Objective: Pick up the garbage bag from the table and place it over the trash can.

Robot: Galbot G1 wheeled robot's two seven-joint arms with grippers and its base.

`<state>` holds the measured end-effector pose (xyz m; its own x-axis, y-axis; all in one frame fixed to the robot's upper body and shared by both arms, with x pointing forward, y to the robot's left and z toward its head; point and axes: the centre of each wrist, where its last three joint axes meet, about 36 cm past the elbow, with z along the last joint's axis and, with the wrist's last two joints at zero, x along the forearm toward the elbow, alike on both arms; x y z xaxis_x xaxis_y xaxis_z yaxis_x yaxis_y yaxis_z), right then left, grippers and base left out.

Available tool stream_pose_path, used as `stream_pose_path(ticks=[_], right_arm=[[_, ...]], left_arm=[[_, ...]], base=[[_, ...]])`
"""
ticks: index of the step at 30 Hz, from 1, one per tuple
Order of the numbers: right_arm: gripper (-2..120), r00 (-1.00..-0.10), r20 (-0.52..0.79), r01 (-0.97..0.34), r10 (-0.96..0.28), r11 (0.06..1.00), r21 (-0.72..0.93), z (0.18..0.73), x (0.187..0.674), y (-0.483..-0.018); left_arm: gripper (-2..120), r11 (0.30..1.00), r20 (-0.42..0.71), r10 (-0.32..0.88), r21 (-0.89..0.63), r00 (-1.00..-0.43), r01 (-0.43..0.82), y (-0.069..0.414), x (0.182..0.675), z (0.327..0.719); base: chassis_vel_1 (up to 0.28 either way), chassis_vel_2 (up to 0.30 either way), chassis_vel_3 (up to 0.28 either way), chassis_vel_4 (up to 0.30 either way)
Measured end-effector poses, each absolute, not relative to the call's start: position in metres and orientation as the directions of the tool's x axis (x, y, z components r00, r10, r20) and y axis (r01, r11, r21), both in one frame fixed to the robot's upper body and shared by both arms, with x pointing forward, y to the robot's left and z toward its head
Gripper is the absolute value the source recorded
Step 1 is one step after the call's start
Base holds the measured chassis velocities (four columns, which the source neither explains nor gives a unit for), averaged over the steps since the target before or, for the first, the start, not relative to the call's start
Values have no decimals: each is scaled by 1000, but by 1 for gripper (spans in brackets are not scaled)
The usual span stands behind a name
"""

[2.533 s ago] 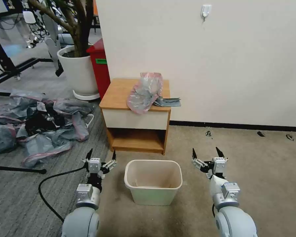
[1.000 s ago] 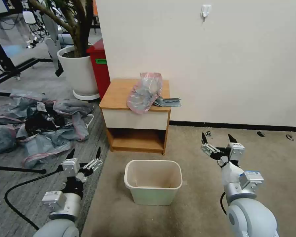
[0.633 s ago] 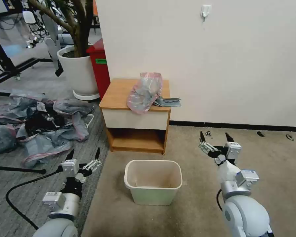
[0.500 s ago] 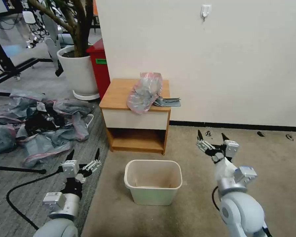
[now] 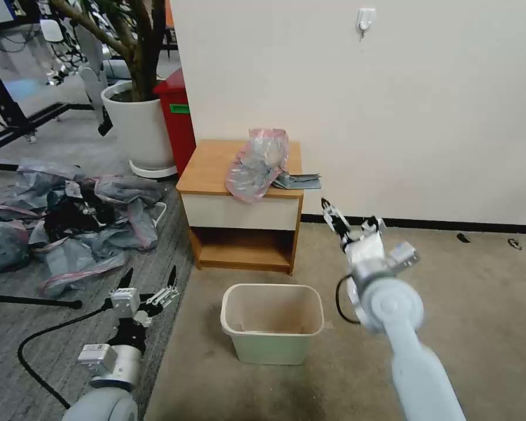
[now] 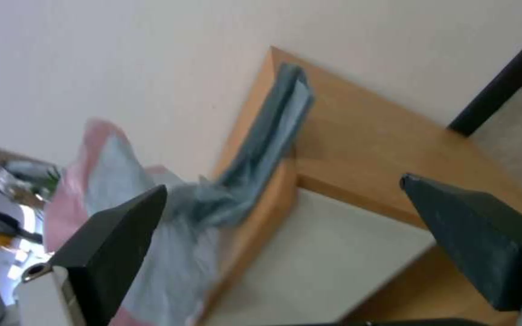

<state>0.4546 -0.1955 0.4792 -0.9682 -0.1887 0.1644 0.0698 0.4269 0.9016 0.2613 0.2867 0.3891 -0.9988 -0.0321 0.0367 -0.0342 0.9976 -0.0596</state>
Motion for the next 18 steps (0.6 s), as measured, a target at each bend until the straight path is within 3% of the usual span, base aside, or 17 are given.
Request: stream_pose_path(ticks=[6, 18], right_arm=[[100, -962, 156, 73, -225, 338, 938, 491, 495, -196], [100, -953, 213, 137, -213, 322, 937, 481, 556, -184]], left_arm=[[100, 997, 50, -54, -54, -997, -57, 292, 260, 383], [100, 996, 62, -79, -46, -995, -82, 297, 259, 378]], base=[[0, 0, 0, 0], [0, 0, 0, 0]])
